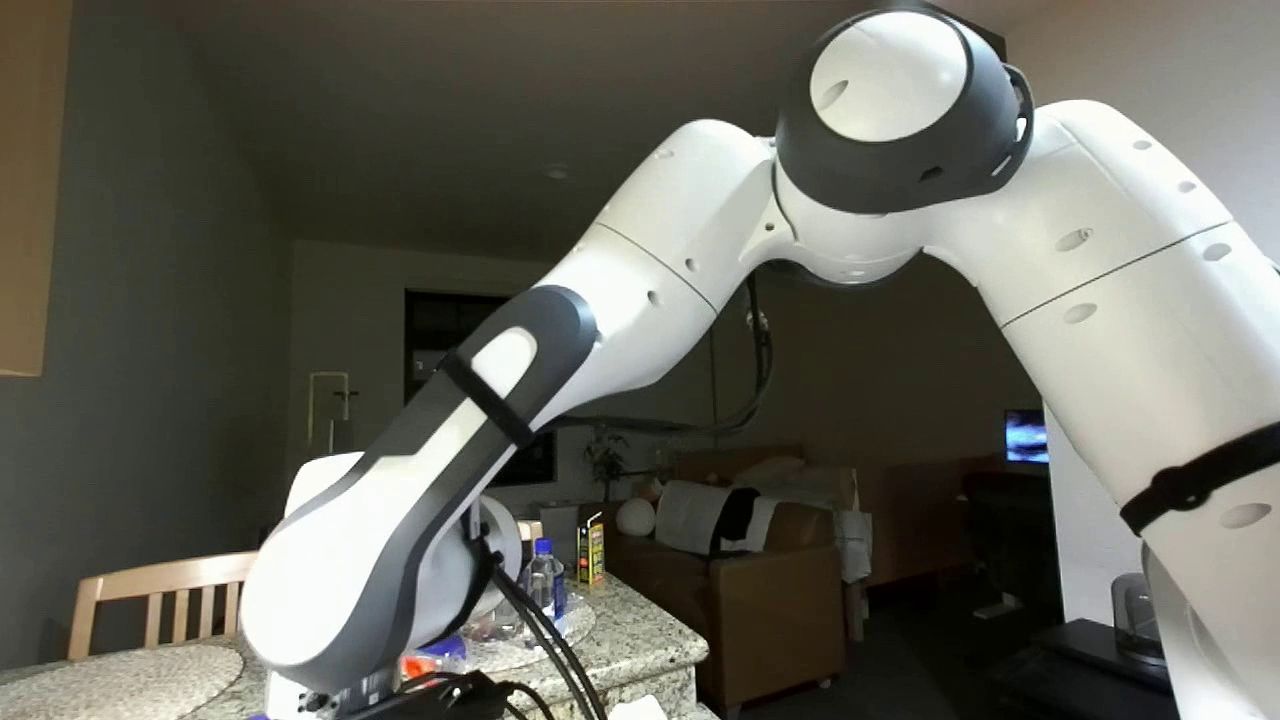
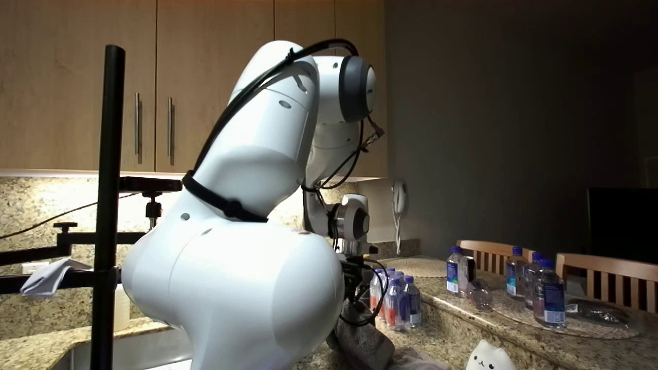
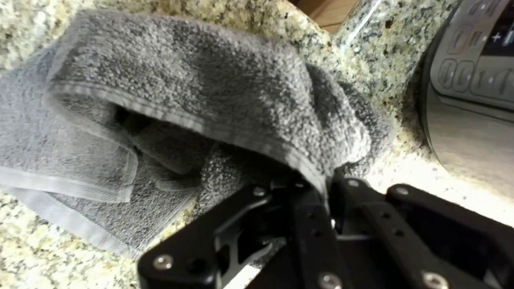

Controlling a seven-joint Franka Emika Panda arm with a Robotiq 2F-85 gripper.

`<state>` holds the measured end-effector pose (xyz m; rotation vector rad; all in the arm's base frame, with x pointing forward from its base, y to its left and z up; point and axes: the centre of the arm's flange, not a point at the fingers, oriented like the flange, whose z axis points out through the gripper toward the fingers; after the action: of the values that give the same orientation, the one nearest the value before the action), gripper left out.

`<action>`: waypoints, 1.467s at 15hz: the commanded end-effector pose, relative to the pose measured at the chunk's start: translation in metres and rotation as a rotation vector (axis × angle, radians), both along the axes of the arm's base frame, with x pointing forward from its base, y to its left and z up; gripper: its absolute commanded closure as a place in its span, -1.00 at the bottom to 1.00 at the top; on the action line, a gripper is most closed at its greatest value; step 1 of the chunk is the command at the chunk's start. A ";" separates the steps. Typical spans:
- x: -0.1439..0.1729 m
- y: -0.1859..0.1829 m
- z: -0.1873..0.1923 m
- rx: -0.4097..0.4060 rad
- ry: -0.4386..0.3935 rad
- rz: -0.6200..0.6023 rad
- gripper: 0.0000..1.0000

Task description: Move the grey towel to the right.

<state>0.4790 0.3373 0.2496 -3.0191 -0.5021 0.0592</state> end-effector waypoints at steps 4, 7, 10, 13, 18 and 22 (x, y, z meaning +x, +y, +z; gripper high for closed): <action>0.002 -0.019 0.076 0.012 0.010 -0.019 0.79; 0.000 -0.014 0.111 0.032 0.003 -0.027 0.79; -0.006 -0.009 0.146 0.027 -0.031 -0.032 0.79; -0.004 -0.008 0.174 0.020 -0.069 -0.041 0.79; 0.020 -0.025 0.195 -0.015 -0.071 -0.097 0.80; 0.056 -0.064 0.197 -0.038 -0.053 -0.170 0.81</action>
<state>0.5111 0.2952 0.4423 -3.0557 -0.3448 -0.0543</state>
